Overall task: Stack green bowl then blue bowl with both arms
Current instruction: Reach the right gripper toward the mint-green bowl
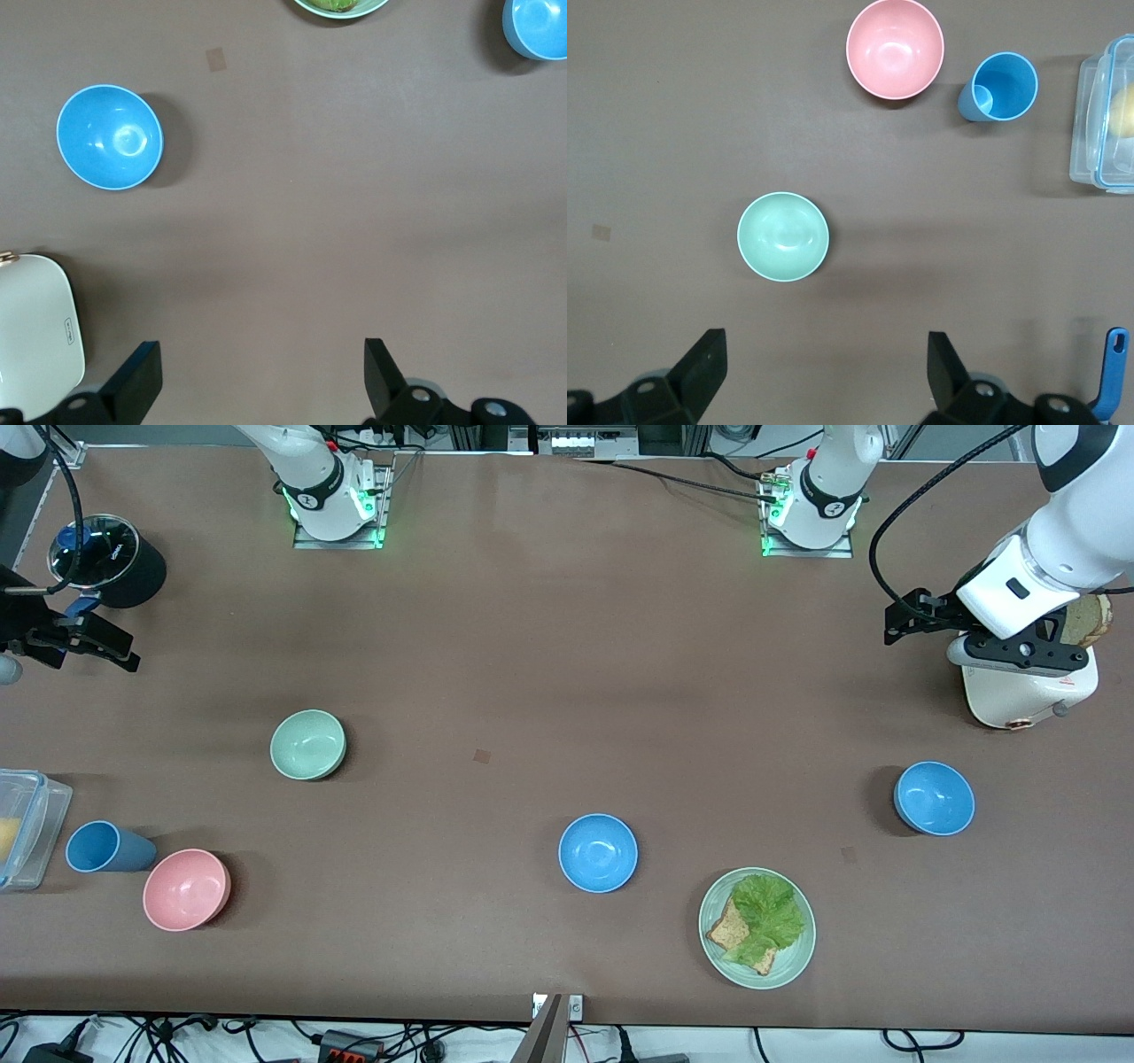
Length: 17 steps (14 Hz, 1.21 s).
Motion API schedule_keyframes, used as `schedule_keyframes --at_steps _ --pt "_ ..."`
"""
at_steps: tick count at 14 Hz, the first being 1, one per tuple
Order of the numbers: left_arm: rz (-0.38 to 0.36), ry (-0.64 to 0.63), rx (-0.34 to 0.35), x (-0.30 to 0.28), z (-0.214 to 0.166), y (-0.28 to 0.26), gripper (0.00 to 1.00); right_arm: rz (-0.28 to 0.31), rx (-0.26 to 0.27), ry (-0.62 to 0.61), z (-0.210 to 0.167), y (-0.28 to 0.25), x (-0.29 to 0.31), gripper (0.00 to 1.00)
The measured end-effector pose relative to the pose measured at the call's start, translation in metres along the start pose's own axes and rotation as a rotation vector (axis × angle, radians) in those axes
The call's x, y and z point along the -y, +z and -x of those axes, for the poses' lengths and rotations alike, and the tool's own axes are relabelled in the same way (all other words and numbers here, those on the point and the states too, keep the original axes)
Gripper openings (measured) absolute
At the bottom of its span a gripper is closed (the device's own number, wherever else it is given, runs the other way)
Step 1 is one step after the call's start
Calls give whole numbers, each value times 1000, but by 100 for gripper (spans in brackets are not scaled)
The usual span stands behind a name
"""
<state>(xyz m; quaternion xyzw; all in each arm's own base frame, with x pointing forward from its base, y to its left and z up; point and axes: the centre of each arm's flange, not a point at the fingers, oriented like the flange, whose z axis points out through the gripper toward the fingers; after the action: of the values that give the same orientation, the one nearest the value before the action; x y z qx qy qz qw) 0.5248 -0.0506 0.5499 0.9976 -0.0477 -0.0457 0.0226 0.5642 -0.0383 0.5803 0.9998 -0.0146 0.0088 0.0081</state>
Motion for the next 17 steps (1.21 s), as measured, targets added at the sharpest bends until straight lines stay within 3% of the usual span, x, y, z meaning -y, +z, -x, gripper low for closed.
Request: schedule_keyframes --at_steps 8,11,17 --pt "2 1 -3 1 -4 -3 100 -1 28 0 3 3 0 100" --pt "2 1 4 1 -3 -3 100 0 53 -1 -8 29 1 100" --pt "3 1 16 0 -3 -2 100 7 228 -34 -50 180 21 100"
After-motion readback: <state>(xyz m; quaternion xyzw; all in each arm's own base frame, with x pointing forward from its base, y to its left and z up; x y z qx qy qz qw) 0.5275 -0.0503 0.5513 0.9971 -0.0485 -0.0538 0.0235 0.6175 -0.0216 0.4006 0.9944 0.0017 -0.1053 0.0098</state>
